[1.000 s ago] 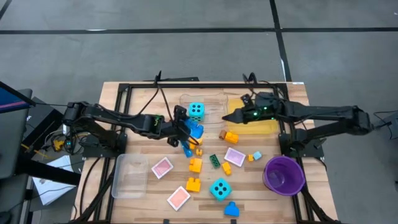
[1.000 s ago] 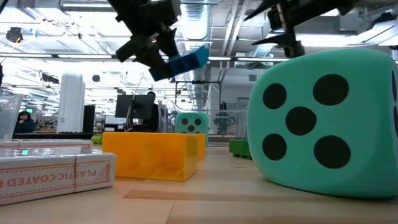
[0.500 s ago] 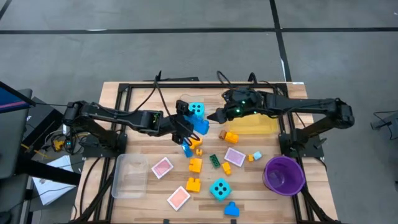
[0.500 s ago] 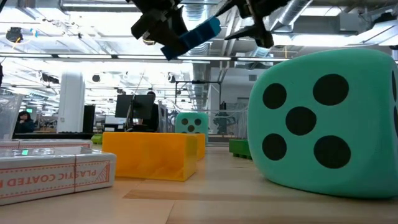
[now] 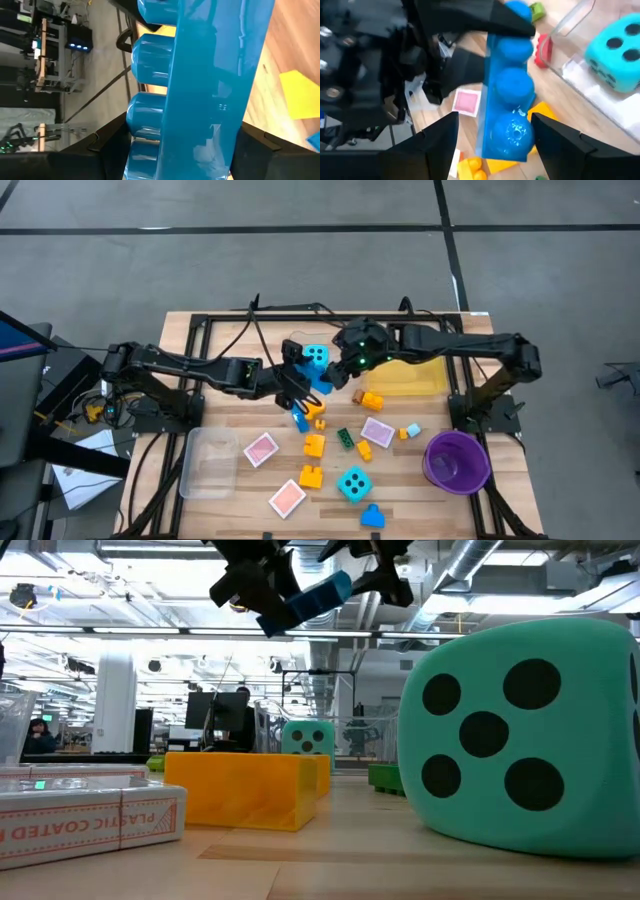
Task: Pick & Place Toys
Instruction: Put the blue game piece into the yellow bin
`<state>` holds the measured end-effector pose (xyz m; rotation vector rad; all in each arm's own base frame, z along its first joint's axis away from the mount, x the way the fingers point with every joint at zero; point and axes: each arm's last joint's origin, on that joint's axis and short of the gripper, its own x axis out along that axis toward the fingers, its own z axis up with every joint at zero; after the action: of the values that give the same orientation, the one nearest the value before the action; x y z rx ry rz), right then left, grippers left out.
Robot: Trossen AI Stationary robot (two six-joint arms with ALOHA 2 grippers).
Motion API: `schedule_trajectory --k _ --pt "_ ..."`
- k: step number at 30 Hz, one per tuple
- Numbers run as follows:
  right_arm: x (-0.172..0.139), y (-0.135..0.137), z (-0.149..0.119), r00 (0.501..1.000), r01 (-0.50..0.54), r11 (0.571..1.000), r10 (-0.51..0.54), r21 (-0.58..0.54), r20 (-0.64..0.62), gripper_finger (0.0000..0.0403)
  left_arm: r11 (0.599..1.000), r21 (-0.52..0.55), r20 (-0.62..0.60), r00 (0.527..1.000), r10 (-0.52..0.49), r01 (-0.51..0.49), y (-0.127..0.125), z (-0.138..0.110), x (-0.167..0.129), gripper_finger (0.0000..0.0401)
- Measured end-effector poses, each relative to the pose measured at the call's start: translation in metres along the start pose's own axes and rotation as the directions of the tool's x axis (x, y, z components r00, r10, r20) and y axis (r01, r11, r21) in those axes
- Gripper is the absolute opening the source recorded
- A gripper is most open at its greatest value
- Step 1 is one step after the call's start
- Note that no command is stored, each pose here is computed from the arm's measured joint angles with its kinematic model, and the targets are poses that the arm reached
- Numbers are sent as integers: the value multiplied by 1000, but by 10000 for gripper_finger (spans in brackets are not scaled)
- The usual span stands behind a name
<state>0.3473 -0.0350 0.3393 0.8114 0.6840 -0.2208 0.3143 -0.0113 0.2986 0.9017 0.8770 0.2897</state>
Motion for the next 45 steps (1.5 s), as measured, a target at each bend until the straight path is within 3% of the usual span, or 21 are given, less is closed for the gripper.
schedule_trajectory --k 22,28,34,37,45 --pt "8 -2 -3 999 26 1000 -26 1 -24 234 997 -2 36 997 73 -73 6 6 -1 246" --pt "8 -2 -3 999 30 999 -31 -11 -26 205 997 -6 38 996 78 -78 6 7 -1 217" --pt "7 -3 -3 999 25 999 -26 -27 -30 143 994 -7 23 994 107 -107 7 7 -1 165" --pt "7 -2 -2 1000 19 999 -20 -30 -23 139 992 -4 7 992 124 -124 7 6 -1 155" --pt "7 -1 -1 1000 21 997 -21 -70 6 137 982 -25 -36 982 185 -186 10 6 -1 205"
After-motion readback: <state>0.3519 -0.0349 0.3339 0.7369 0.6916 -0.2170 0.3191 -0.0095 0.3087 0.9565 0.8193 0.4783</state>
